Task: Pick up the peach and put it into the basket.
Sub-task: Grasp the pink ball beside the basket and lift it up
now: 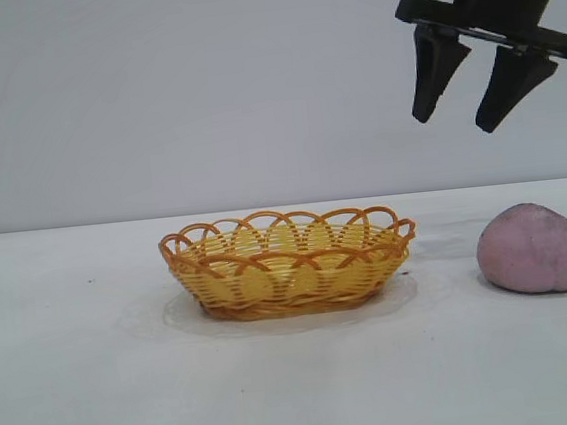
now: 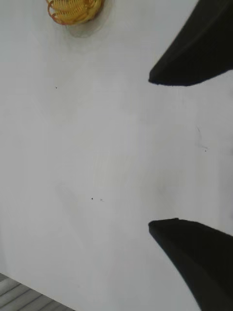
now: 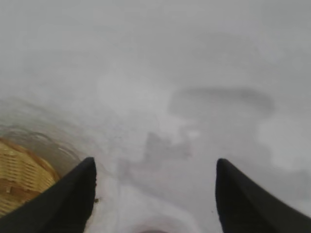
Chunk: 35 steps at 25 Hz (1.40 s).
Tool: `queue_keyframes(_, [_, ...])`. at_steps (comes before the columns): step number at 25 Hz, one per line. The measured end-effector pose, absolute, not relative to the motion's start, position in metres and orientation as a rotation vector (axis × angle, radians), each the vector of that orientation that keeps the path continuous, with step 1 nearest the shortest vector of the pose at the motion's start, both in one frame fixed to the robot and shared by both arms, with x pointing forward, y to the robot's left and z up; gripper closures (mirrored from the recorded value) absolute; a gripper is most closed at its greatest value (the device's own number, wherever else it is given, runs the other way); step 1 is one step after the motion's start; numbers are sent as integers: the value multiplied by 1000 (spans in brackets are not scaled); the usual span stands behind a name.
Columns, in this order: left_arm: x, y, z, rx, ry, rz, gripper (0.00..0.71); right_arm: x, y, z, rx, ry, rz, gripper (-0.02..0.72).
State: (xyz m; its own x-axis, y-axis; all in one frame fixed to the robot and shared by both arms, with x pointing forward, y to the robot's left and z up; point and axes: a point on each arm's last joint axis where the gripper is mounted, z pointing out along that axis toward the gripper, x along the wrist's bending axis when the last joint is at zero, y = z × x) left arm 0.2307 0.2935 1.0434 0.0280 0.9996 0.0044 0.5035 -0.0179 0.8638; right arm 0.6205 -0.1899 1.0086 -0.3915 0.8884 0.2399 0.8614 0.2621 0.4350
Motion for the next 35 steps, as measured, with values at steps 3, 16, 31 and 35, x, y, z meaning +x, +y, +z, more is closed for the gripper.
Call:
queue_keyframes(3, [231,294,1043,1608,1559,900,181,612,-192,1023,1673,2476,782,254])
queue_keyframes(16, [231,294,1043,1608,1559,900,181,576,-206,1040,1879,2574,425,254])
queue_keyframes(31, [230,294,1043,1607,1558,902,181,556,-156,1027,1654,2631,136,360])
queue_keyframes(35, [230,294,1043,1607,1558,902,181,557,-156,1011,1656,2629,116,360])
